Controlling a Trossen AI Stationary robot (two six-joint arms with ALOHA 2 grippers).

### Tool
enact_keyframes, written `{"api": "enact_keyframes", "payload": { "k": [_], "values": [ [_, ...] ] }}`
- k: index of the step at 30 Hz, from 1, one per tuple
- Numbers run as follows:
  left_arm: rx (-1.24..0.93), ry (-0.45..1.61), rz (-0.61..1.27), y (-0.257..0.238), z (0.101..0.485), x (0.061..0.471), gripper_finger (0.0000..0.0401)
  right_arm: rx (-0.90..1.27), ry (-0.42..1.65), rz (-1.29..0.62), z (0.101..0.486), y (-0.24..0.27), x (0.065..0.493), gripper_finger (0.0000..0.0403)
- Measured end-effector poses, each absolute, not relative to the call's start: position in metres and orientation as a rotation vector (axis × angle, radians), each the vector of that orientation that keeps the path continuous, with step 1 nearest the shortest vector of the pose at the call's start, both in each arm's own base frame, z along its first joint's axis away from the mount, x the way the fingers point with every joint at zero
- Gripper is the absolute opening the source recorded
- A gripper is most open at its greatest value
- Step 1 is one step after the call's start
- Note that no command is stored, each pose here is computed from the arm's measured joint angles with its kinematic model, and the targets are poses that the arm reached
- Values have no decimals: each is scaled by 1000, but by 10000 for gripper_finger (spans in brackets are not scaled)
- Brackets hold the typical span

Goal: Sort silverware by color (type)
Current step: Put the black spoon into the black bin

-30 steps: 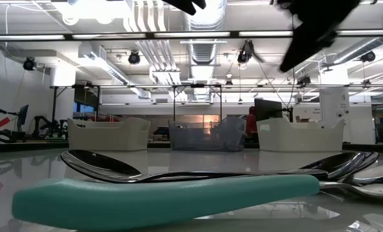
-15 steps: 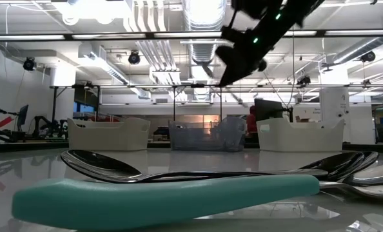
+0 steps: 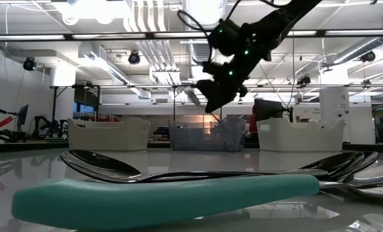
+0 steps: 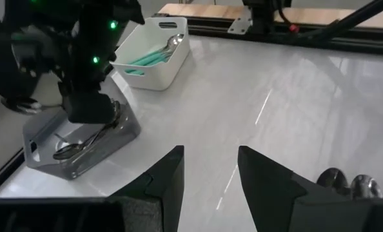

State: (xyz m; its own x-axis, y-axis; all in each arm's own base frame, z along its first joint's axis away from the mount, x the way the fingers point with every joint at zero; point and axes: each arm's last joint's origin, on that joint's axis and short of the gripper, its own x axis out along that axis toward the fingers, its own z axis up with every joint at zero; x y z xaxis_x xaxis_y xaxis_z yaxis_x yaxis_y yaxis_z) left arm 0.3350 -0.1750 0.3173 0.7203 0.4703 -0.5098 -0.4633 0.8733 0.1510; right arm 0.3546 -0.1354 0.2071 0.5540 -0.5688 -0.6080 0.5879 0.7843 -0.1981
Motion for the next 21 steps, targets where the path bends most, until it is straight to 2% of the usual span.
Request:
{"api": "enact_keyframes", "payload": {
  "k": [7, 16, 21],
  "values": [
    [23, 578, 520, -174, 316, 334, 129, 5, 778, -669, 206, -141, 369, 17],
    [11, 577, 525, -174, 316, 334, 129, 21, 862, -661, 231, -139, 363, 89],
    [-11, 571, 531, -174, 316, 334, 129, 112, 854, -570, 245, -133, 356, 124]
  ]
}}
